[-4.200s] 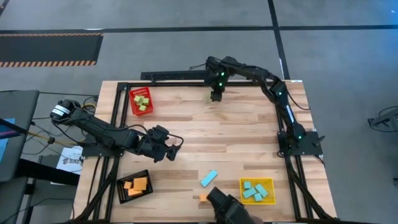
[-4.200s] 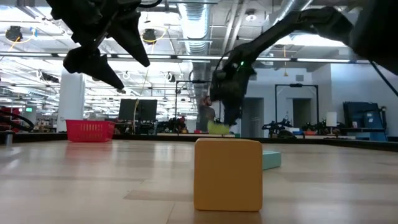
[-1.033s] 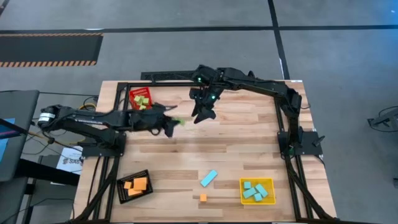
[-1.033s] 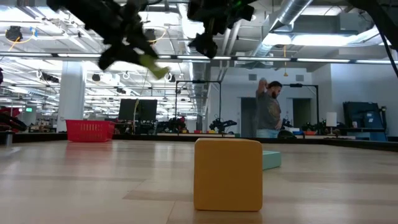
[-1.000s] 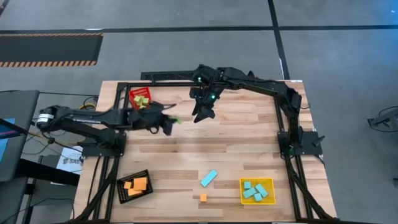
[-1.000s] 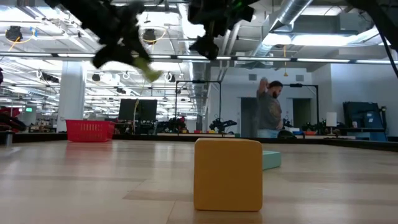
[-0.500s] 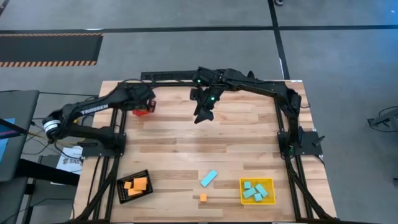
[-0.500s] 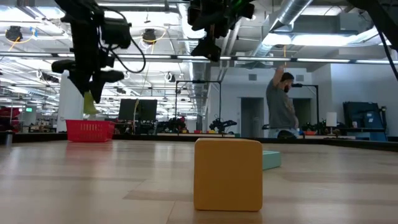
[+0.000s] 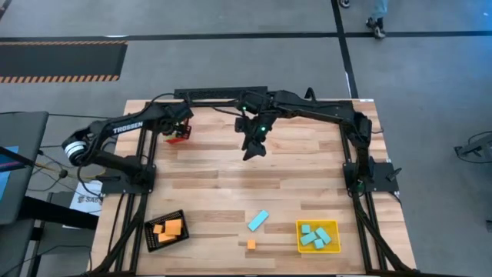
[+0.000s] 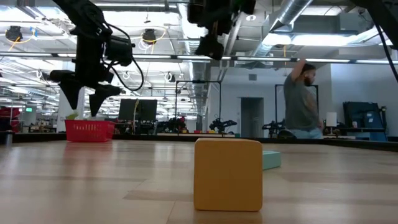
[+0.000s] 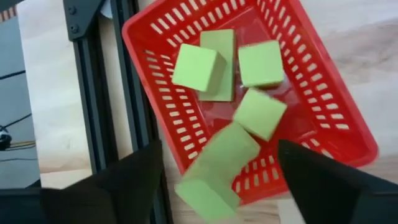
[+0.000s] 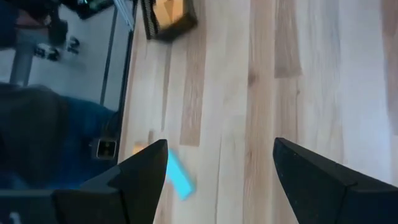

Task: Sort & place blocks by color
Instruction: Put the blue block into the yellow bin

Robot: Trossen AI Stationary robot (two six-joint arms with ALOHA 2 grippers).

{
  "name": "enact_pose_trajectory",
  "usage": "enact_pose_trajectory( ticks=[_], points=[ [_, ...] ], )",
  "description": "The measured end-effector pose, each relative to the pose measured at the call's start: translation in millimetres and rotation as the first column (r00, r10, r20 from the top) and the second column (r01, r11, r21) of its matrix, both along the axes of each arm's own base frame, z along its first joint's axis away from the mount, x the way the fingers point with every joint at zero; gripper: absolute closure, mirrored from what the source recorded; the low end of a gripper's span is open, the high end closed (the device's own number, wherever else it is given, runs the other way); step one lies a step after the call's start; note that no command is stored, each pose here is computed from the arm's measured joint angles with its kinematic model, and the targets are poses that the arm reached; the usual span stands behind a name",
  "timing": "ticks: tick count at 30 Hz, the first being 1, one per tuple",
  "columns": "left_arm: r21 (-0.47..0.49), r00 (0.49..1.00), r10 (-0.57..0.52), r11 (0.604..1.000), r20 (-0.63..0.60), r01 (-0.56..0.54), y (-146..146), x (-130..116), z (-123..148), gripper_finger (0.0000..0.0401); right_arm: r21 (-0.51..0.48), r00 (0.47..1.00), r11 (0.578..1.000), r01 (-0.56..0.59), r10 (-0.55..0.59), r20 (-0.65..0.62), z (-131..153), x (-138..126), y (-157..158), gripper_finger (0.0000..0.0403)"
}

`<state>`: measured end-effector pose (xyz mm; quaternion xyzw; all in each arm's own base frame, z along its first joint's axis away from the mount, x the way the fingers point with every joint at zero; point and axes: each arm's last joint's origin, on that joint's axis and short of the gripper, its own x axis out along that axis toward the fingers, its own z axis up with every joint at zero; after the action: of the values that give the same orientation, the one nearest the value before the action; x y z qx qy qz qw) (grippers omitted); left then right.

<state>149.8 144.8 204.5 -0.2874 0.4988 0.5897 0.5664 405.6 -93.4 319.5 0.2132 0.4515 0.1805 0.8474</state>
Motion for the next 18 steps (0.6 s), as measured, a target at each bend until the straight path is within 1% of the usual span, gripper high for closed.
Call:
enact_pose_trajectory(
  ticks=[3,7,9,11,13,15,17,18],
  points=[
    [0.019,1.0,-0.023,1.0,0.02,0.023,-5,-2,7,0.007,0.004,0.996,0.998,-0.06,0.06,-0.063,-10,-4,13,0.0092],
    [0.097,0.993,-0.075,0.993,0.096,0.066,-18,-6,26,0.005,0.016,0.975,0.985,-0.174,0.174,-0.135,-27,-16,42,0.0092],
    [0.151,0.979,-0.137,0.982,0.149,0.115,-29,-7,38,0.0048,0.023,0.966,0.979,-0.2,0.201,-0.161,-36,-26,58,0.0092],
    [0.224,0.948,-0.234,0.957,0.214,0.186,-40,-5,51,0.0047,0.021,0.968,0.984,-0.18,0.181,-0.175,-48,-36,74,0.0092],
    [0.309,0.894,-0.348,0.915,0.283,0.259,-53,-2,62,0.0047,-0.013,0.981,0.992,-0.124,0.121,-0.154,-57,-44,89,0.0092],
    [0.398,0.816,-0.475,0.853,0.328,0.337,-65,3,68,0.0046,-0.066,0.994,0.996,-0.054,0.047,-0.1,-61,-53,106,0.0092],
    [0.477,0.713,-0.612,0.767,0.342,0.43,-76,9,69,0.0046,-0.131,1.0,0.991,-0.013,0.01,-0.023,-66,-61,124,0.0092],
    [0.508,0.656,-0.671,0.722,0.346,0.47,-81,12,69,0.0046,-0.163,1.0,0.987,-0.011,0.012,0.005,-71,-65,133,0.0092]
  ],
)
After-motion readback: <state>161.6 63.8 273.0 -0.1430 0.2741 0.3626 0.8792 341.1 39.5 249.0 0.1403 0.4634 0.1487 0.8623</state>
